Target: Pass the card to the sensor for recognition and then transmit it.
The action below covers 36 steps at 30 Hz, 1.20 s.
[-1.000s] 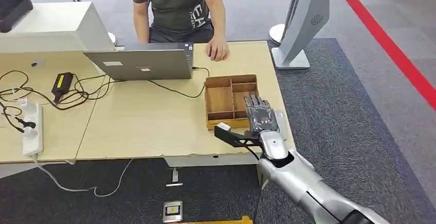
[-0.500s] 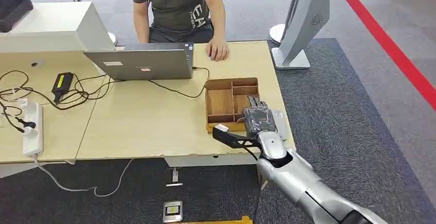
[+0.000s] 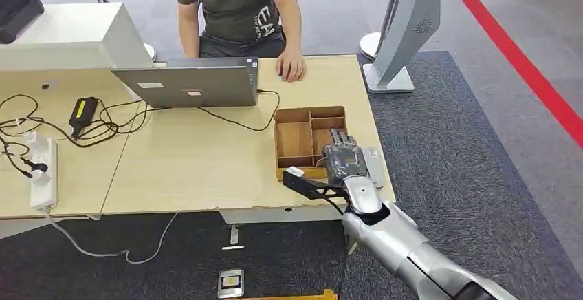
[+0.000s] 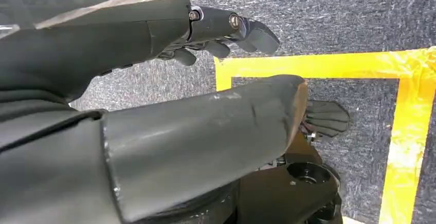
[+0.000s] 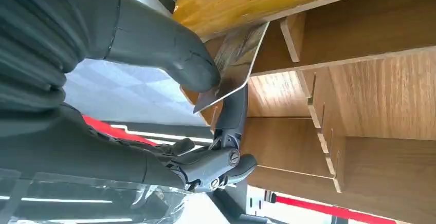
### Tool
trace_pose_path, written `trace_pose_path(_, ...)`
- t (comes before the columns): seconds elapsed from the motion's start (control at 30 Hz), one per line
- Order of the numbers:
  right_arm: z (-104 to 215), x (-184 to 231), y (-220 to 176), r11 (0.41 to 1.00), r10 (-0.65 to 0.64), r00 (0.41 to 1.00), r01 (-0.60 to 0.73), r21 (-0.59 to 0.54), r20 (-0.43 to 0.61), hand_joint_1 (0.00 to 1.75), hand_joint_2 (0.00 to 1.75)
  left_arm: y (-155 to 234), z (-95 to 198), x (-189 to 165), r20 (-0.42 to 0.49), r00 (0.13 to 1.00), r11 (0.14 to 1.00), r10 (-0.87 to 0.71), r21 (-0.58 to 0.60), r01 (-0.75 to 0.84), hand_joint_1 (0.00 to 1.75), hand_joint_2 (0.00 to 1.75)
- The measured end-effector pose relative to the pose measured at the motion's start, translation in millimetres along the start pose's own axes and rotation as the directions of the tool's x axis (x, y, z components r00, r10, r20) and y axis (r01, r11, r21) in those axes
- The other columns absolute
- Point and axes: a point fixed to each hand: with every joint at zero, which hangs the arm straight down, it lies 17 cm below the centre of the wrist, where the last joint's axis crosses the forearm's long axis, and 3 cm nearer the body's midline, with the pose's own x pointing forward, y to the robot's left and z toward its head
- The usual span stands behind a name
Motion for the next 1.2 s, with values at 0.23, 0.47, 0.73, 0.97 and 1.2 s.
trace_pose_path(0.23,-0.5,1.8,-4.1,1.0,-0.009,1.0,0.01,-0.022,0.009,1.75,1.75,0.0,0.0,0.1,0.001,1.0,1.0,-0.001,0.0,0.001,0.0,0.0)
trace_pose_path(0.47,-11.3,-1.5,-46.2,0.995,-0.008,1.0,0.007,-0.1,-0.001,1.75,1.75,-0.7,0.1,0.0,0.003,1.0,1.0,-0.015,-0.004,0.015,0.0,0.0)
trace_pose_path(0.73,-20.5,-10.8,-93.0,0.984,0.015,1.0,-0.016,-0.179,-0.01,1.75,1.75,-2.6,0.5,0.4,0.008,1.0,1.0,-0.022,-0.013,0.022,0.0,0.0)
trace_pose_path(0.97,-21.7,-17.2,-118.7,0.973,0.003,1.0,-0.004,-0.231,-0.007,1.75,1.75,-2.2,0.4,-0.4,0.006,1.0,0.999,-0.03,-0.011,0.03,0.0,0.0)
trace_pose_path(1.2,-24.6,-16.7,-132.5,0.965,-0.001,1.0,0.002,-0.261,0.005,1.75,1.75,-2.3,0.5,-1.0,0.007,0.999,0.999,-0.05,-0.01,0.05,0.0,0.0)
